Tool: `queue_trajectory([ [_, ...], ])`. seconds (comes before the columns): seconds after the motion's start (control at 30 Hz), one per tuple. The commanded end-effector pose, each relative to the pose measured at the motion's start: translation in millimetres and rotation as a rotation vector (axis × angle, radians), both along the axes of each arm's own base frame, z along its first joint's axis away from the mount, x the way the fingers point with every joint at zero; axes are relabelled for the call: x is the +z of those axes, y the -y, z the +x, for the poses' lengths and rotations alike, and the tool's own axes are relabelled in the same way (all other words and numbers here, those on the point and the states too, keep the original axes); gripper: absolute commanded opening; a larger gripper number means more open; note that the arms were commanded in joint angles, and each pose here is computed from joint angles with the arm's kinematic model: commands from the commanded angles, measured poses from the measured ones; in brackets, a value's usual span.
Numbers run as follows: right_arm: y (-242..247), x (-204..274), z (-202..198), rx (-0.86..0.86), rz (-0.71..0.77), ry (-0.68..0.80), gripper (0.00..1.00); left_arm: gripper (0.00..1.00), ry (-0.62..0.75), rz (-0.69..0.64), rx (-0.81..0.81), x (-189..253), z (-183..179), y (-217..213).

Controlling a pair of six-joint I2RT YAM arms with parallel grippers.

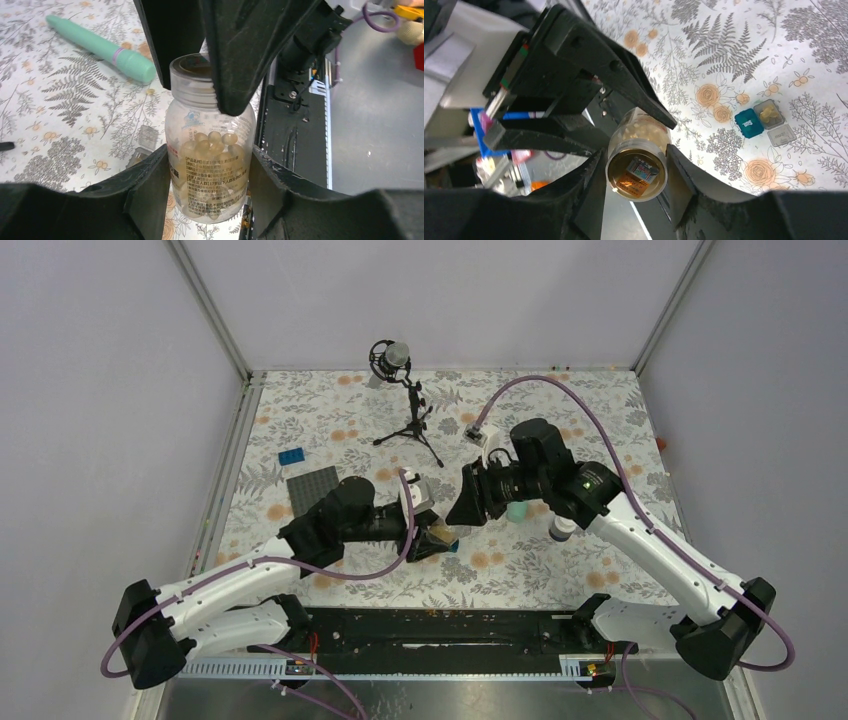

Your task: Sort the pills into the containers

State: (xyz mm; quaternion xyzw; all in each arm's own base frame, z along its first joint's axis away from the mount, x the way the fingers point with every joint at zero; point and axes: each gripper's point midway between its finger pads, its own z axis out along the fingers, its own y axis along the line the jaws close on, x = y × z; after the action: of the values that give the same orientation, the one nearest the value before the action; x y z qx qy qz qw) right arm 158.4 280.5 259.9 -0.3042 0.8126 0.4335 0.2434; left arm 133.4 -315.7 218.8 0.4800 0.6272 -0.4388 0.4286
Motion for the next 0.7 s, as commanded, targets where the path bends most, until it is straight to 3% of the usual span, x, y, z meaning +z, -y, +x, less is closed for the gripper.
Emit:
queue_trajectory([
  [0.0,-11.1,-0.9,55.5,-0.424,0.049,-0.118,0.08,0.0,0.134,-0.124,0.102,39.6,23.7,6.0],
  [0.07,-8.7,-3.0,66.7,-0.542,0.069,-0.148,0.09,0.0,0.13,-0.117,0.123,36.9,27.3,5.4],
  [0.1,-8.0,-0.5,69.8,-0.573,0.088,-0.154,0.17,0.0,0.128,-0.115,0.13,36.0,28.4,5.3],
  [0.13,-10.5,5.5,70.2,-0.567,0.12,-0.148,0.31,0.0,0.126,-0.113,0.132,35.4,28.9,5.2],
  [0.2,-21.7,26.4,55.4,-0.414,0.206,-0.08,0.71,0.0,0.124,-0.11,0.139,34.3,29.7,4.5],
  [0.23,-26.4,36.1,39.8,-0.284,0.236,-0.036,0.8,0.0,0.124,-0.109,0.139,34.3,29.5,4.1],
  [0.3,-24.9,44.8,13.1,-0.093,0.231,0.031,0.85,0.0,0.122,-0.106,0.139,32.7,29.1,3.7],
  [0.4,-11.5,38.6,-9.9,0.066,0.164,0.112,0.87,0.0,0.114,-0.102,0.115,31.1,24.6,4.5],
  [0.67,13.1,20.8,-22.1,0.159,0.033,0.21,0.84,0.0,0.108,-0.121,-0.063,36.9,-6.2,7.8],
])
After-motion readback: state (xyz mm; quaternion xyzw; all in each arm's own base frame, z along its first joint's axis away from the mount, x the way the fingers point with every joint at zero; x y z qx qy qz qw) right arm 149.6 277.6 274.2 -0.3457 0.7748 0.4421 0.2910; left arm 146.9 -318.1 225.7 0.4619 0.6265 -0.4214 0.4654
